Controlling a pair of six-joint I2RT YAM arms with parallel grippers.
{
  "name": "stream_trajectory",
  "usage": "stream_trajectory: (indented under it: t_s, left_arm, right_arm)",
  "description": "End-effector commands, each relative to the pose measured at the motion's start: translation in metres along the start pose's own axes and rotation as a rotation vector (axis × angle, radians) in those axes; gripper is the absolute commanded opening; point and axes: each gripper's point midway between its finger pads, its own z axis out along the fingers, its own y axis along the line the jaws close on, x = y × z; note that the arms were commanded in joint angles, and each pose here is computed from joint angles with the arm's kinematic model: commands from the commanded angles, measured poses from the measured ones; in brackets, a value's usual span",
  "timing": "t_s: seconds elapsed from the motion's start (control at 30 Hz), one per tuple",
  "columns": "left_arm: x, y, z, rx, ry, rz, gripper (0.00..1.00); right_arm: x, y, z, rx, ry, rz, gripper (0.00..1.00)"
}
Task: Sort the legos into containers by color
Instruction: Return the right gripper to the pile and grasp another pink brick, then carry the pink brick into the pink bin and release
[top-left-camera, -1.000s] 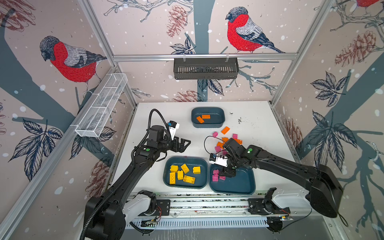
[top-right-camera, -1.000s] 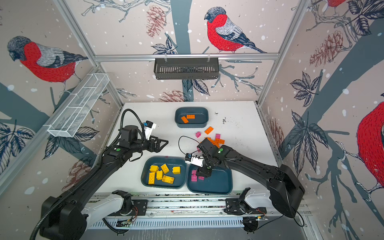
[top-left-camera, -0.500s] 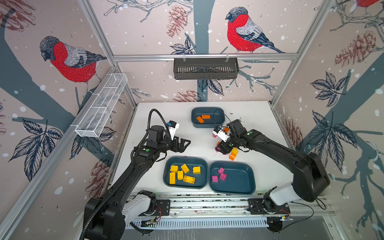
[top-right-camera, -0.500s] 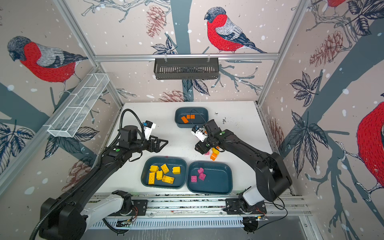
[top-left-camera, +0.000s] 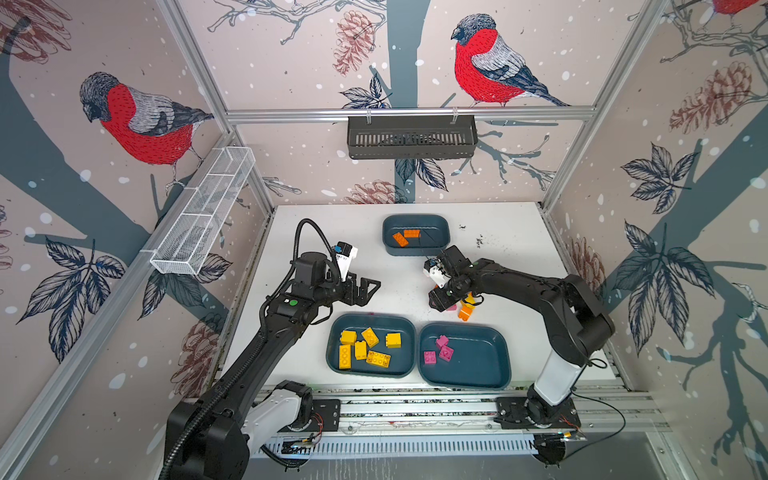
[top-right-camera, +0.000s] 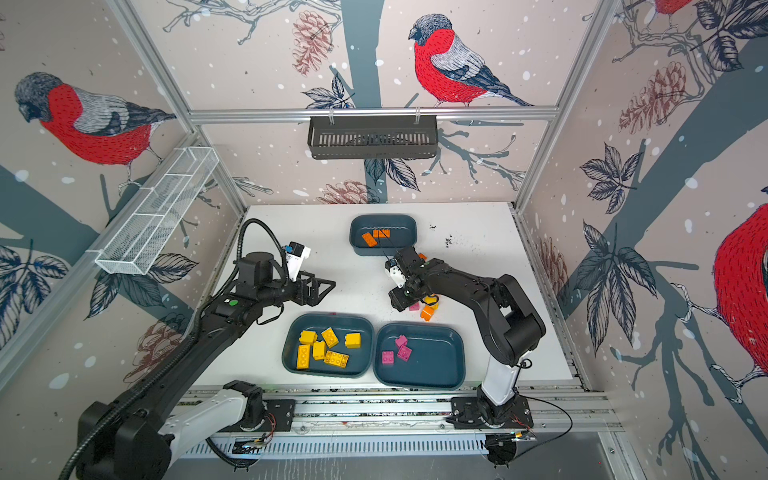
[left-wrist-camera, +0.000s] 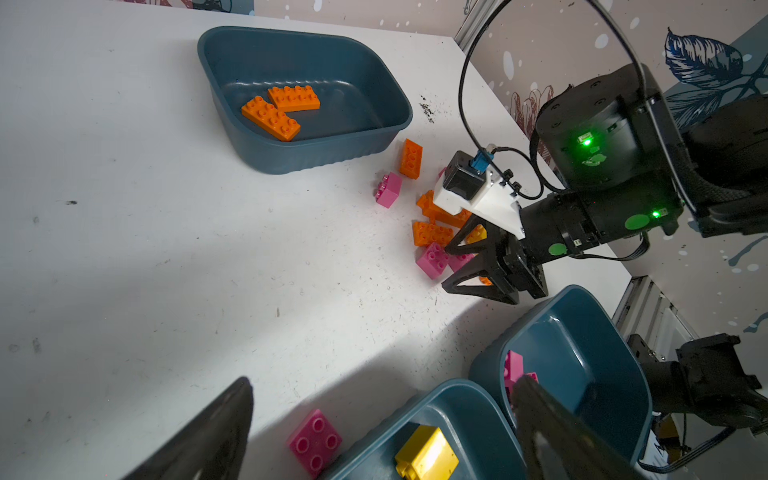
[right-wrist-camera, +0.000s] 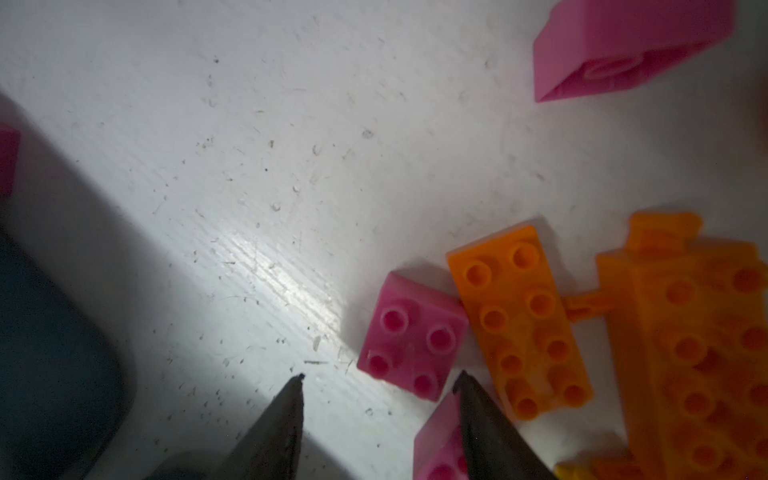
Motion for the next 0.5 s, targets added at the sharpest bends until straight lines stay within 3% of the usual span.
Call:
stream_trajectory:
  t_s: [0.0,0.23,0.47]
  left_arm:
    - [-0.003,0.001,-0.001,-0.007,-0.018,0.024,0.96]
    - [-0.003,0.001,-0.001,-0.007,-0.015,0.024,0.96]
    - [-0.001,0.002,-0.002,-0.015,-0.009,0.024,0.96]
  right_arm:
    - [-0.006,0.001,0.007,0.012,-0.006,0.000,0.59]
    - [-0.014,0.004,0.021,0.054,0.013,-0.040,0.52]
    - [-0.020,0.006,0.020,0.100,0.014,-0.071,0.27]
